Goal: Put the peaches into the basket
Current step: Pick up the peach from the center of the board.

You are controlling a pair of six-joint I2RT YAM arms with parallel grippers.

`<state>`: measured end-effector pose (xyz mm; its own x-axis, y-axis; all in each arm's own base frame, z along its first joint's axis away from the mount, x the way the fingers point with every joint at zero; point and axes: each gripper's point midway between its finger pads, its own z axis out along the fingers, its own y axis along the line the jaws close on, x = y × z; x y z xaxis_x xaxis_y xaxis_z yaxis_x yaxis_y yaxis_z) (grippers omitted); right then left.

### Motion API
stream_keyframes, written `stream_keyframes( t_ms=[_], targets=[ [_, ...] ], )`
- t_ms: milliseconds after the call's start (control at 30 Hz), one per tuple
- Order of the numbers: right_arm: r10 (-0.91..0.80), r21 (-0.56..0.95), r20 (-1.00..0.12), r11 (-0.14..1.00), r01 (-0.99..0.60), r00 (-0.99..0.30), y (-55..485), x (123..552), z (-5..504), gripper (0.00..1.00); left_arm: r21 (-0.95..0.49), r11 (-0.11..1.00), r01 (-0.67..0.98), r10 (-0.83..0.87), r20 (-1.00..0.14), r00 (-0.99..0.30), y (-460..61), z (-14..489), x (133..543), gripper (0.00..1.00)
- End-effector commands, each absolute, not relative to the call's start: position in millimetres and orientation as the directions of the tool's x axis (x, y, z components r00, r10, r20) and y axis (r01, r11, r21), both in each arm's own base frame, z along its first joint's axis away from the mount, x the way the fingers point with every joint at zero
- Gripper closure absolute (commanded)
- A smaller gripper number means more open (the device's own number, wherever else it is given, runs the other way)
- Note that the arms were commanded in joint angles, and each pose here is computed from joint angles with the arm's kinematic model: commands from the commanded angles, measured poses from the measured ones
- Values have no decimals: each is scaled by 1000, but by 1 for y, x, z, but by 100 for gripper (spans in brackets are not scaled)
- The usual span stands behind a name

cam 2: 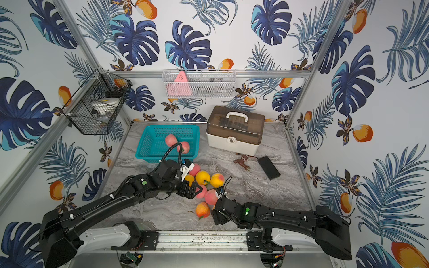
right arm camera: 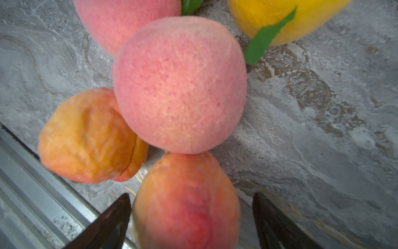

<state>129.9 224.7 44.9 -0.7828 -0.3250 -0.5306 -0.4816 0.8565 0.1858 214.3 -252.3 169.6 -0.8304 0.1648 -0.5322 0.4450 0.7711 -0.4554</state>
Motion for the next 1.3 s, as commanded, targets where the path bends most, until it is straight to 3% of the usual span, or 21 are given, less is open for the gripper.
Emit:
stream_keyframes(
  t_ms=[0,200,500,767,1033,1267],
  targets=[
    [-330,217,-528,839,-499,-783,233,129,47,13,-450,777,441,149,-550,-822,-252,172,219,1],
    [-332,218,-515,841,-495,-790,233,128,45,16,-465,773,431,135,-544,-828,-253,167,219,1],
    [-304,225,-539,847,-482,-785,226,129,52,32,-438,791,427,140,-549,-824,-249,164,221,1],
    [-296,217,-568,846,-487,-768,221,132,64,35,-460,770,443,145,-550,-822,-257,170,222,1],
    [-266,215,-752,766,-605,-603,228,142,124,35,-503,726,469,155,-544,-824,-272,181,222,1],
    [-334,147,-774,732,-666,-538,247,149,144,35,-566,652,505,160,-548,-821,-287,196,216,1]
  ],
)
